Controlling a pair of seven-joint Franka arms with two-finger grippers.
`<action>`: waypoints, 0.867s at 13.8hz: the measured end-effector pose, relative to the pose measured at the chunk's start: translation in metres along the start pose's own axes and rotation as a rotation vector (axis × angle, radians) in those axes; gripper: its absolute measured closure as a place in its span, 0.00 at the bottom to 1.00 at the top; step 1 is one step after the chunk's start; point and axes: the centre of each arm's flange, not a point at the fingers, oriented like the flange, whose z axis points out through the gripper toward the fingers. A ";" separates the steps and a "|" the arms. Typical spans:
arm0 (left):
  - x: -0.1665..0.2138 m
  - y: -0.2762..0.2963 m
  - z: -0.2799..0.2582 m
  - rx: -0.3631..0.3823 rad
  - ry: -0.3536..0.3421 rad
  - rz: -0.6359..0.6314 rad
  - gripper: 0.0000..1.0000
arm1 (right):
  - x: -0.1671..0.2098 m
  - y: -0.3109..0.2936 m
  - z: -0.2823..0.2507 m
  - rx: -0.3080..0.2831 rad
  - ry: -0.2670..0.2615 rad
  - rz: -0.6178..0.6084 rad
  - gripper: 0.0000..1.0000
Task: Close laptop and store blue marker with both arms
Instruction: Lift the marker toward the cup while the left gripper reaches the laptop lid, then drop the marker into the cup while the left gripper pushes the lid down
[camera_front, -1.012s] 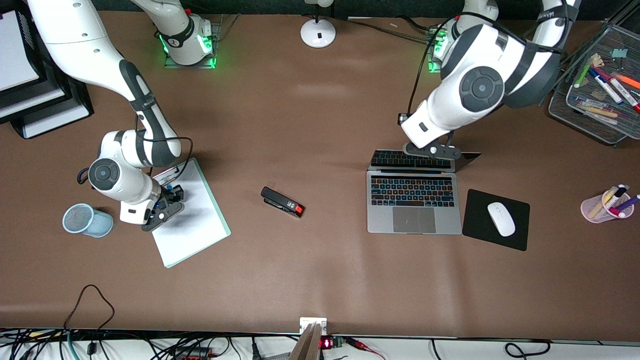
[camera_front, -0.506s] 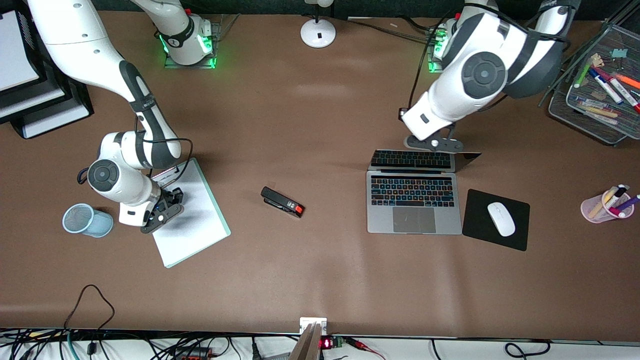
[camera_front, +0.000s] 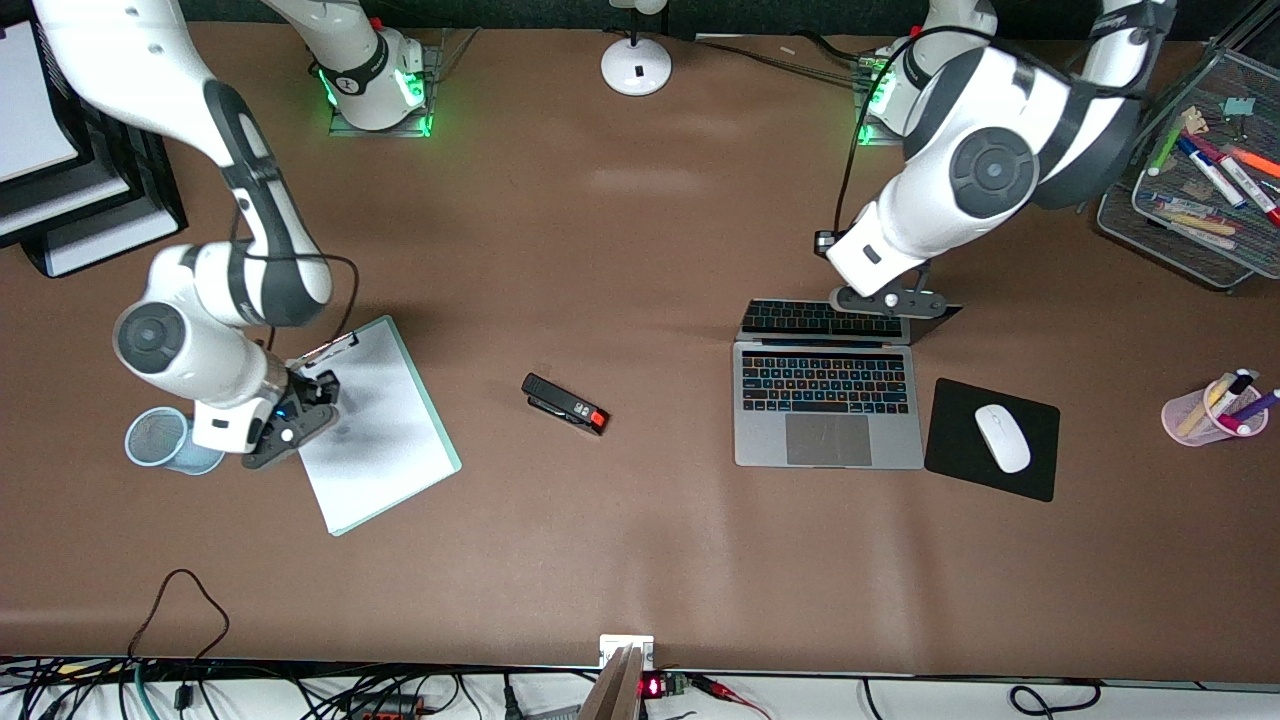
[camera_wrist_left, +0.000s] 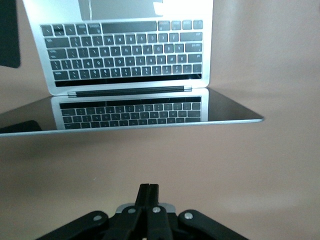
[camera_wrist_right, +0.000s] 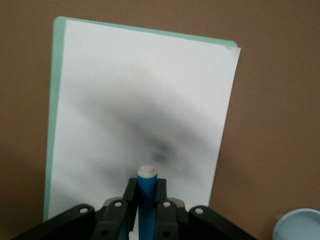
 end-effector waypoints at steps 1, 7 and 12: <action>-0.001 -0.002 0.013 0.002 -0.003 -0.004 0.99 | -0.003 0.003 -0.018 -0.005 0.006 -0.029 0.82; 0.003 -0.021 0.073 -0.031 0.146 -0.036 0.99 | -0.033 0.030 -0.098 -0.049 0.069 -0.185 0.82; 0.022 -0.045 0.061 0.082 0.313 -0.005 0.99 | -0.066 0.072 -0.111 0.012 0.221 -0.335 0.82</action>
